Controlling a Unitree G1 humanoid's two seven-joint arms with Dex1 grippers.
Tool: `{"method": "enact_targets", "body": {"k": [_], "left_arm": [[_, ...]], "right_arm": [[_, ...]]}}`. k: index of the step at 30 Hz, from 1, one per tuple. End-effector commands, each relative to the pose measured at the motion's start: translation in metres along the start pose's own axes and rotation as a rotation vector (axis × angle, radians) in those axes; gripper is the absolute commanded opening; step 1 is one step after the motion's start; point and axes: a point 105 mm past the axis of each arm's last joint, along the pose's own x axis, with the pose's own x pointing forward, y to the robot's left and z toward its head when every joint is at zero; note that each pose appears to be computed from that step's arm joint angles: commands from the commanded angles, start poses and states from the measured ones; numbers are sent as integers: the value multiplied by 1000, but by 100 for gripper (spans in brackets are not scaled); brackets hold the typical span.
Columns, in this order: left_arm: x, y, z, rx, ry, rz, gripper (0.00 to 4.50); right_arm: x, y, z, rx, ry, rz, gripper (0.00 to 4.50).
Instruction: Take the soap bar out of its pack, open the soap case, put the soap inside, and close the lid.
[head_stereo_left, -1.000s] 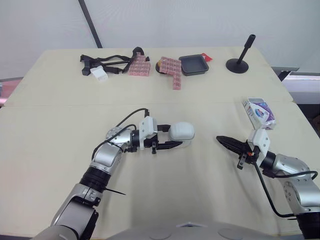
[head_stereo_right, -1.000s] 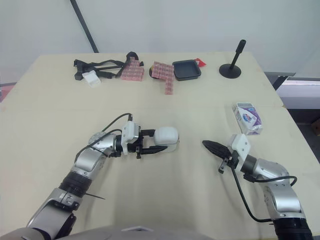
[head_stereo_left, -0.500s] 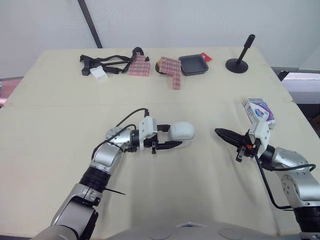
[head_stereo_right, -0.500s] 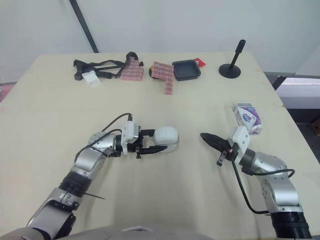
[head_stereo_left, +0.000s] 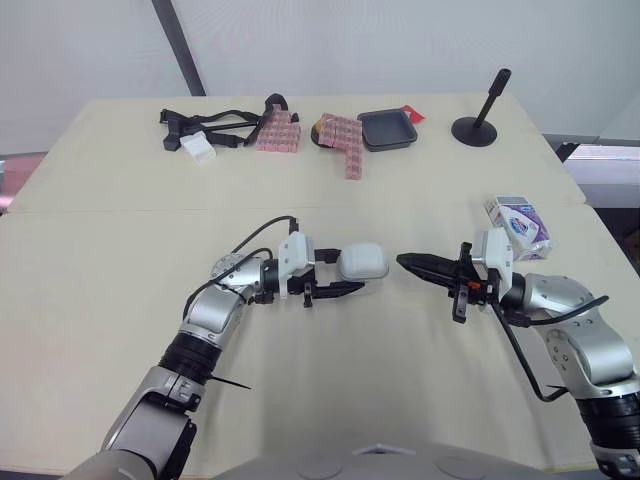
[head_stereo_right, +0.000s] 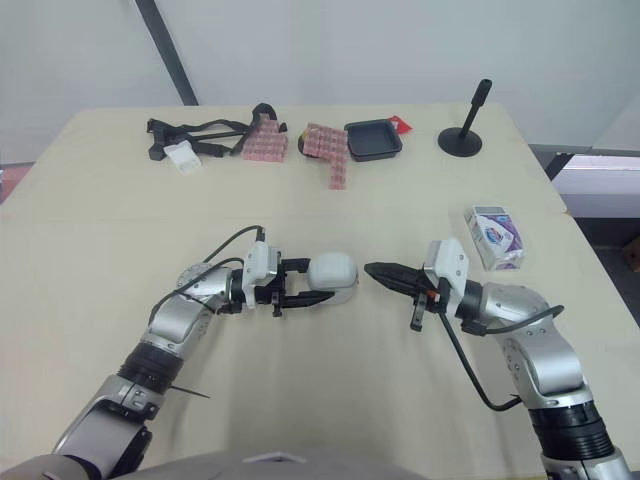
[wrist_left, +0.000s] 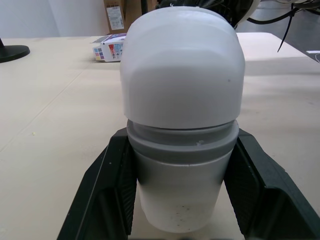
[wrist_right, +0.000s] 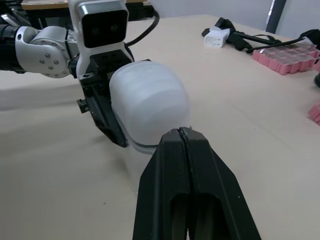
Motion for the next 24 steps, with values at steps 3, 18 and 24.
{"method": "enact_targets", "body": {"k": [3,18,24], "left_arm": [[-4,4,0,14,19,22,191],[-3,3,0,12,18,23,191],[-3,2,0,13,19,23,191]], "right_arm": [[1,6,10,-50,1,49,1],[7,3,11,-68,-3,55,1],[9,3,13,-70,-6,58,1]]}}
